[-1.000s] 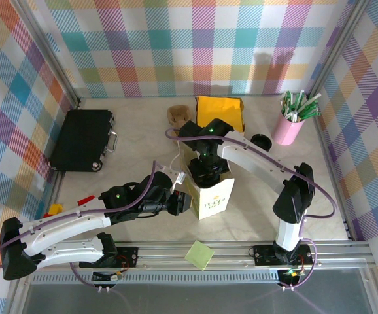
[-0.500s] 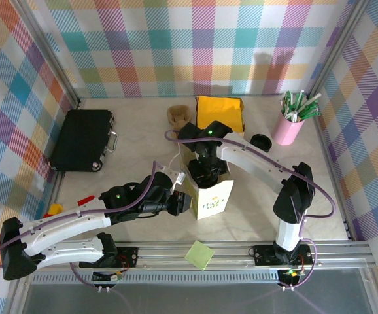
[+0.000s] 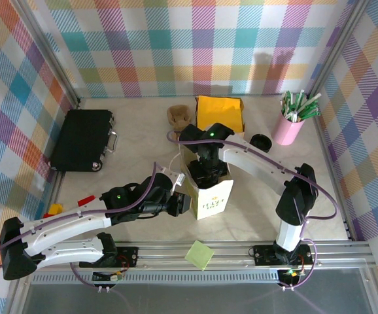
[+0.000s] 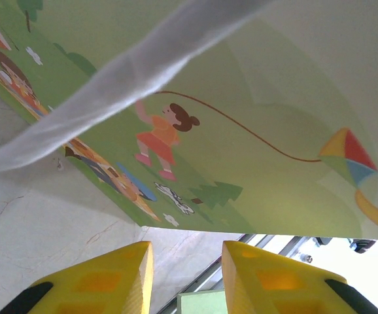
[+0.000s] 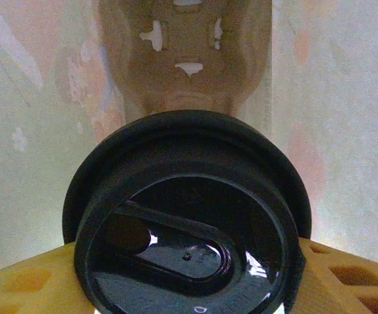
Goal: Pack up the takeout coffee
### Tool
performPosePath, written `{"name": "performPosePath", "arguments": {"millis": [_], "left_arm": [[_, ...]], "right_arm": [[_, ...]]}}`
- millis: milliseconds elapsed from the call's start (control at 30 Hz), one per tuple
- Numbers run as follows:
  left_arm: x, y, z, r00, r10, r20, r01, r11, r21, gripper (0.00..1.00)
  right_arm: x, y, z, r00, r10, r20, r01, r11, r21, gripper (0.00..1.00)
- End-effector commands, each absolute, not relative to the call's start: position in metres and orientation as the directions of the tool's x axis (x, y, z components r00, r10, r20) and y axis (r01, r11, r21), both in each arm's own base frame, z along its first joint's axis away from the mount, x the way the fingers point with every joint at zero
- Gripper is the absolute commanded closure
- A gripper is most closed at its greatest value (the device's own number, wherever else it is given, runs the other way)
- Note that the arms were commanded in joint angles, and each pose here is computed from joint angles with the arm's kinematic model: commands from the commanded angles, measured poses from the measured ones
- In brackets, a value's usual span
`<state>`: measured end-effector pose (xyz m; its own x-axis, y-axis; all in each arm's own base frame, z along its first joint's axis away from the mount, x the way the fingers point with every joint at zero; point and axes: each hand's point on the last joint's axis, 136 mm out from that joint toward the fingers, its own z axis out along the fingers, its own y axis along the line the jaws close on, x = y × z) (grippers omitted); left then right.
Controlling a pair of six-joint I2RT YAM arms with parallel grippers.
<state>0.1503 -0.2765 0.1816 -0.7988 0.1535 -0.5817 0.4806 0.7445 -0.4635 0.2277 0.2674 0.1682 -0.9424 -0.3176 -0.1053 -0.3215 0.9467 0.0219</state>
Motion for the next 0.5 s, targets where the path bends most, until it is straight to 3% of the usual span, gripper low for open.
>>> {"name": "performPosePath", "arguments": {"millis": [0,467], "left_arm": [[0.150,-0.278,0.180,-0.789,0.155,-0.594,0.490,0.743,-0.457,0.67],[0.150,-0.275,0.180,-0.788,0.155,-0.596,0.489,0.746,-0.452,0.67]], "right_arm": [[0.221,0.263,0.152,-0.953,-0.301,-0.041,-0.302,0.953,0.010,0.62],[0.221,0.254,0.201,-0.938,-0.334,-0.095,-0.335,0.942,-0.010,0.62]]}}
